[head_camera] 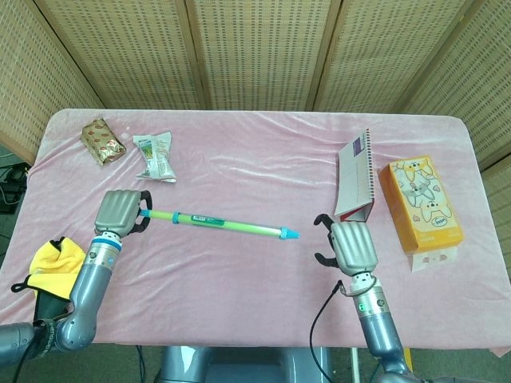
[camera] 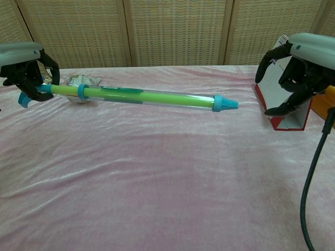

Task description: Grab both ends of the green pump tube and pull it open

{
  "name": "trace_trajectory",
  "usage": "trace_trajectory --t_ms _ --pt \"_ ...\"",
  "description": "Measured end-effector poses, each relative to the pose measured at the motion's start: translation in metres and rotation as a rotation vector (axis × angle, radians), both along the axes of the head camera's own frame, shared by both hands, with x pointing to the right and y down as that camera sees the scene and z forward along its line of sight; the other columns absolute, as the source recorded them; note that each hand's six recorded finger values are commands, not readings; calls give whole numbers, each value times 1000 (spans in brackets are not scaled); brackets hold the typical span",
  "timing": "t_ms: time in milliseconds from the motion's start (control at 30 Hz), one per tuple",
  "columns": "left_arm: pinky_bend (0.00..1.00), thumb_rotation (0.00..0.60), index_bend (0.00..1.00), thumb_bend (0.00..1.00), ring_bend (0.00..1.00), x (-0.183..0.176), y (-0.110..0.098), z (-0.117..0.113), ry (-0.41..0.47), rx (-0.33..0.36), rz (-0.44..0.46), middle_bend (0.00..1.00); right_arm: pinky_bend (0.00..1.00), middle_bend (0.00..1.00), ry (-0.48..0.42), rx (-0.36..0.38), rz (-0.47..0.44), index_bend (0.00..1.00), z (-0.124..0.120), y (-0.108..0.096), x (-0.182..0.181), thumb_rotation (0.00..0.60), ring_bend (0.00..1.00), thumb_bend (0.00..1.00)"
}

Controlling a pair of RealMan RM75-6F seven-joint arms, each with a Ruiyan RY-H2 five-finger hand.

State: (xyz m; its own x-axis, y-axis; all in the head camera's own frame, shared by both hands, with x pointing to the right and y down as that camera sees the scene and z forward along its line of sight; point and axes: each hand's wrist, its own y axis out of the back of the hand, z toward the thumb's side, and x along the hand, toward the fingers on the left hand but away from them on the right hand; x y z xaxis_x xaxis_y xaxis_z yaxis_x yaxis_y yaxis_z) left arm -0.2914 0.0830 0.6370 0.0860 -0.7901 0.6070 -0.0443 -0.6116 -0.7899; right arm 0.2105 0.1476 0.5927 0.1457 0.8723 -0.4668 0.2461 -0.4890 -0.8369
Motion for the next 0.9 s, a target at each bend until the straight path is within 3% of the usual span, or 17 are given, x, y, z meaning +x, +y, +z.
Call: trace_trajectory --t_ms 900 --pt "811 600 855 646 864 50 -1 6 112 -45 -27 956 833 1000 -59 -33 65 463 11 2 -19 600 1000 402"
